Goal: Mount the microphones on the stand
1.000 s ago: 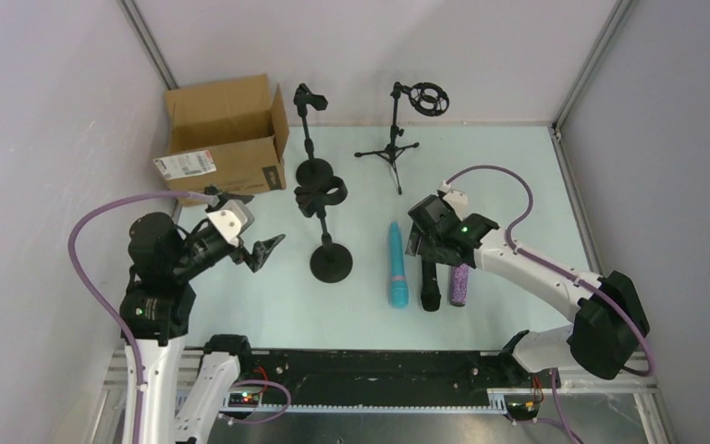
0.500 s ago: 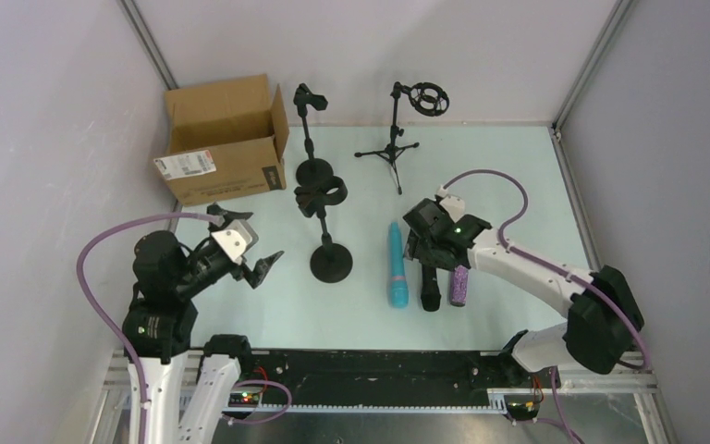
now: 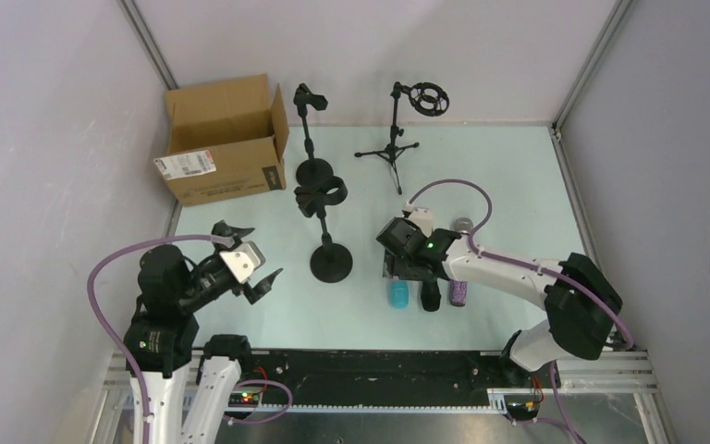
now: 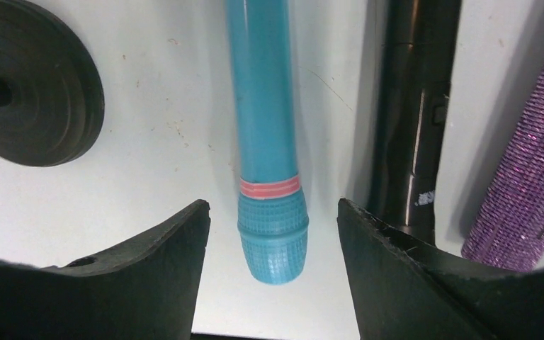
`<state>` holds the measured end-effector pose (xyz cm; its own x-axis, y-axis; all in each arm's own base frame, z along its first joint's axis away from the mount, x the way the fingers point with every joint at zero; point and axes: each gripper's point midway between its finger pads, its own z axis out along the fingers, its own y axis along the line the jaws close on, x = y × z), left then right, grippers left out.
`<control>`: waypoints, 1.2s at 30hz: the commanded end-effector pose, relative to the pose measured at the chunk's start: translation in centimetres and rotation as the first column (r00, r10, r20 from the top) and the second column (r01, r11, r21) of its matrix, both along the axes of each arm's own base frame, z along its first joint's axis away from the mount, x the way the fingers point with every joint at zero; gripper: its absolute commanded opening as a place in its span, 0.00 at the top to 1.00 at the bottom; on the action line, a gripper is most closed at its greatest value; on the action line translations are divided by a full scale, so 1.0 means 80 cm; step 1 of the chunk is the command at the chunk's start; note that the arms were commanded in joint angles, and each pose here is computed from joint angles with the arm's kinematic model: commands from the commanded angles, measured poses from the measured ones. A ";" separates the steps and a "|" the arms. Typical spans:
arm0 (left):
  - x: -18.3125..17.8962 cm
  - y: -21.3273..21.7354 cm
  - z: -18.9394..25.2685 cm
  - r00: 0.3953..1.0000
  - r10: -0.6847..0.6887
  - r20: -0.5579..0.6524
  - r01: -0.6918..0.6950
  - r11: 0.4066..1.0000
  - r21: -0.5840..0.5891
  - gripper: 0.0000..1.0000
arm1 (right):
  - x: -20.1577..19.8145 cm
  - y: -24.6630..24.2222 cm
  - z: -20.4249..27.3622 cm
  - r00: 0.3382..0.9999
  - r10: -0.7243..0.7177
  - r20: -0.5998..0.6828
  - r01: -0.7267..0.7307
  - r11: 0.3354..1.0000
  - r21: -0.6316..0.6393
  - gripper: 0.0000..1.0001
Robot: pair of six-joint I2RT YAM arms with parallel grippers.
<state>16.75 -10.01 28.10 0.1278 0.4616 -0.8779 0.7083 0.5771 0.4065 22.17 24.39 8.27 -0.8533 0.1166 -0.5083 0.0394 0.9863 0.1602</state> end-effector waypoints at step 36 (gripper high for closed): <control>0.001 -0.003 0.014 0.998 -0.037 0.046 0.035 0.999 0.034 0.00 | 0.050 -0.087 -0.049 0.997 -0.077 -0.026 0.073 0.988 -0.137 0.29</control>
